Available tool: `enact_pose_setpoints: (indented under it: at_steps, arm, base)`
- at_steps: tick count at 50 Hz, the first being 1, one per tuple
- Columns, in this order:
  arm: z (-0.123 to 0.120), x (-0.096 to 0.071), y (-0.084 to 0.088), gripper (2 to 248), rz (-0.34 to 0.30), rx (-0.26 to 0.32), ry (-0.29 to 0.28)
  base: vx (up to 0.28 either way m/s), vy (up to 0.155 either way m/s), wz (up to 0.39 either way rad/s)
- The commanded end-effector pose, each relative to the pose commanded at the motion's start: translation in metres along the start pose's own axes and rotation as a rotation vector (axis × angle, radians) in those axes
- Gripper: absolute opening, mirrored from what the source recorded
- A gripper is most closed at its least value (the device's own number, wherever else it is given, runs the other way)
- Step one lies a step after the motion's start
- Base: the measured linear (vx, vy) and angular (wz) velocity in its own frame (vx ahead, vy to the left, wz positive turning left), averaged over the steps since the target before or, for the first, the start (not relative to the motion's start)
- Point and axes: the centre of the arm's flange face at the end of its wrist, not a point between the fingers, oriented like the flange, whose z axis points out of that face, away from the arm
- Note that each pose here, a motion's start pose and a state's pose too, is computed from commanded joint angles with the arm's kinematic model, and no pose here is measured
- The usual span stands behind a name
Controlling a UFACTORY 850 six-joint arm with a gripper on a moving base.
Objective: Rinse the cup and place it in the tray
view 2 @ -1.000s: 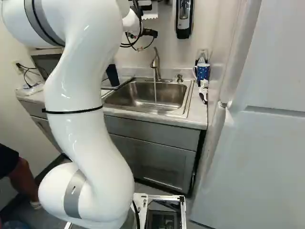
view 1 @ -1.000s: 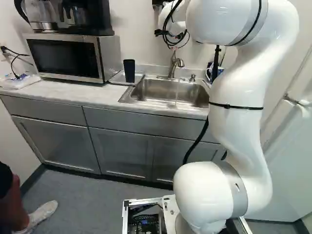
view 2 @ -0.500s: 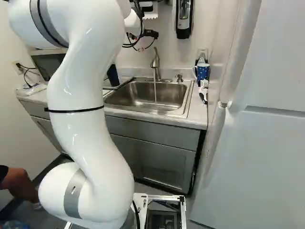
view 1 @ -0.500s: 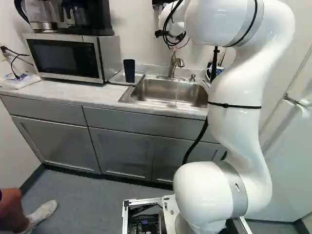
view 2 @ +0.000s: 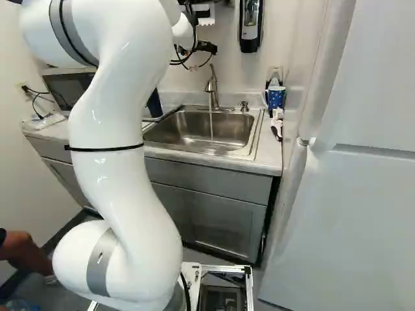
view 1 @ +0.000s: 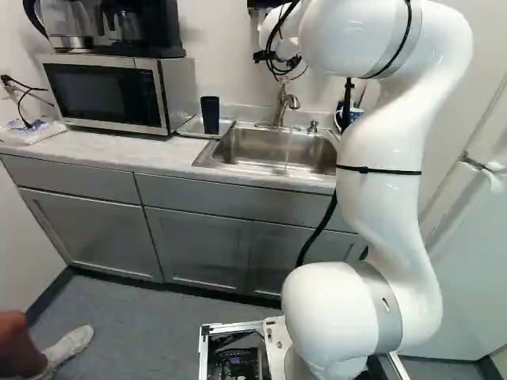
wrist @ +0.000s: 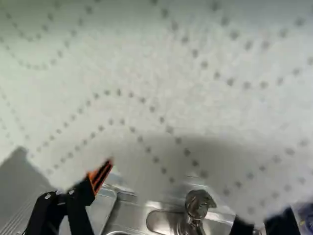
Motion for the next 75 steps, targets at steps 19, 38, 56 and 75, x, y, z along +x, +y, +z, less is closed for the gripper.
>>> enact_pose_setpoints:
  at_steps: [19, 38, 56, 75]
  arm:
    - [0.0, -0.004, 0.0, 247, 0.0, -0.001, -0.045]
    - [0.0, -0.008, -0.001, 247, -0.001, 0.0, -0.093]
    - [-0.003, -0.012, -0.001, 247, -0.001, 0.0, -0.131]
    - [-0.013, -0.016, -0.005, 247, -0.003, 0.004, -0.164]
  base:
    - [0.0, 0.0, 0.0]
    - [0.0, 0.0, 0.0]
    - [0.0, 0.0, 0.0]
    - [0.0, 0.0, 0.0]
